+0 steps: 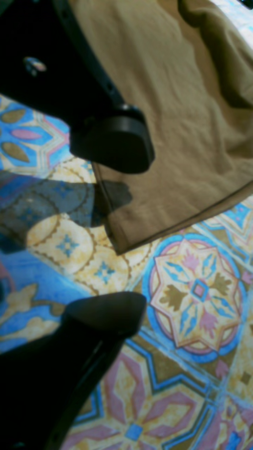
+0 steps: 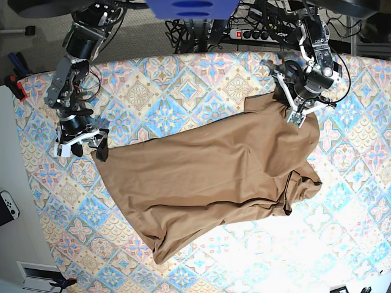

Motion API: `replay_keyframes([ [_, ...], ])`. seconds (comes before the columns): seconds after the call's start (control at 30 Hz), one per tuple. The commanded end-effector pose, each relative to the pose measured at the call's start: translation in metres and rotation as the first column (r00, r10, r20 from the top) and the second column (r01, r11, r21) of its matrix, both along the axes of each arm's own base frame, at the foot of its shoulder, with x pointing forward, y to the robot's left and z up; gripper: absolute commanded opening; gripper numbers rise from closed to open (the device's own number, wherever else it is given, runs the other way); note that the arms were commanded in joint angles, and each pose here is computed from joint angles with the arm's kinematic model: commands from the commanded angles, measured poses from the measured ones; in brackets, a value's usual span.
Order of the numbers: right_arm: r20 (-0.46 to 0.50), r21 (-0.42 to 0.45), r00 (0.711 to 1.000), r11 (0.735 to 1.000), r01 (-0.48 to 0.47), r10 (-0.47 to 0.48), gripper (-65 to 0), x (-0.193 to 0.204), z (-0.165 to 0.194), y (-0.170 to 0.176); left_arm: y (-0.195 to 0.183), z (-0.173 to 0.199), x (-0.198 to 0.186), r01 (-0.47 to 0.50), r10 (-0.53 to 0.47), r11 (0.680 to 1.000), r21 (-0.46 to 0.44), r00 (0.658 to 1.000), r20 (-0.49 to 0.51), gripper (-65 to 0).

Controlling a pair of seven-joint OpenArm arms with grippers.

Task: Layout the t-shirt on the table in an organized manner, then fold the t-shirt properly

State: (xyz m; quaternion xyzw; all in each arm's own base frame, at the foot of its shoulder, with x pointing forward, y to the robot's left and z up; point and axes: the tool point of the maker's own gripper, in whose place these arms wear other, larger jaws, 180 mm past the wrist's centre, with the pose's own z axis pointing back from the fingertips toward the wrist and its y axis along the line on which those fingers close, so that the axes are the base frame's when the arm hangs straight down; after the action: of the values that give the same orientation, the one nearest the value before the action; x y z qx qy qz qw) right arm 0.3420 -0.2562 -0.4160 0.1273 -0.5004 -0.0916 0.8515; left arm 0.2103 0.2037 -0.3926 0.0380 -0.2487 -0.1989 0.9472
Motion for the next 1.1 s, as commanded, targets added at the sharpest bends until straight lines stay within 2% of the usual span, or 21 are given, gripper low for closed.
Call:
replay_keyframes([
  [0.0, -0.010, -0.012, 1.000, 1.000, -0.007, 0.007, -11.0, 0.002, 0.002, -0.003, 0.001, 0.009, 0.007, 0.000, 0.000, 1.000, 0.004, 0.999, 0.036, -65.0],
  [0.1, -0.011, -0.016, 0.999, 0.999, -0.033, 0.033, -11.0, 0.005, 0.002, 0.005, 0.001, 0.009, 0.007, 0.000, 0.000, 1.000, 0.004, 0.999, 0.037, -65.0],
  [0.3, -0.027, -0.025, 0.987, 0.987, -0.161, 0.160, -11.1, 0.011, -0.002, 0.046, 0.001, 0.009, 0.008, 0.000, 0.000, 1.000, 0.004, 0.999, 0.039, -65.0],
  [0.37, -0.033, -0.026, 0.983, 0.983, -0.183, 0.183, -13.1, 0.010, -0.004, 0.053, 0.001, 0.009, 0.008, 0.000, 0.000, 1.000, 0.004, 0.999, 0.039, -65.0],
  [0.57, -0.070, -0.017, 0.978, 0.980, -0.200, 0.198, -28.7, -0.005, -0.019, 0.059, 0.001, 0.009, 0.008, 0.000, 0.000, 1.000, 0.003, 0.999, 0.040, -65.0],
  [0.77, -0.073, -0.040, 0.980, 0.981, -0.190, 0.187, -42.8, -0.005, -0.016, 0.046, 0.001, 0.009, 0.008, 0.000, 0.000, 1.000, 0.002, 0.999, 0.039, -65.0],
  [0.93, -0.068, -0.056, 0.982, 0.983, -0.177, 0.174, -63.2, -0.004, -0.012, 0.037, 0.001, 0.009, 0.009, 0.000, 0.000, 1.000, 0.002, 0.999, 0.042, -65.0],
  [0.97, -0.063, -0.057, 0.986, 0.985, -0.161, 0.157, -65.0, -0.004, -0.010, 0.031, 0.001, 0.009, 0.009, 0.000, 0.000, 1.000, 0.002, 0.999, 0.042, -65.0],
  [1.07, -0.052, -0.054, 0.994, 0.994, -0.096, 0.094, -65.0, -0.005, -0.006, 0.011, 0.001, 0.009, 0.009, 0.000, 0.000, 1.000, 0.002, 0.999, 0.042, -65.0],
])
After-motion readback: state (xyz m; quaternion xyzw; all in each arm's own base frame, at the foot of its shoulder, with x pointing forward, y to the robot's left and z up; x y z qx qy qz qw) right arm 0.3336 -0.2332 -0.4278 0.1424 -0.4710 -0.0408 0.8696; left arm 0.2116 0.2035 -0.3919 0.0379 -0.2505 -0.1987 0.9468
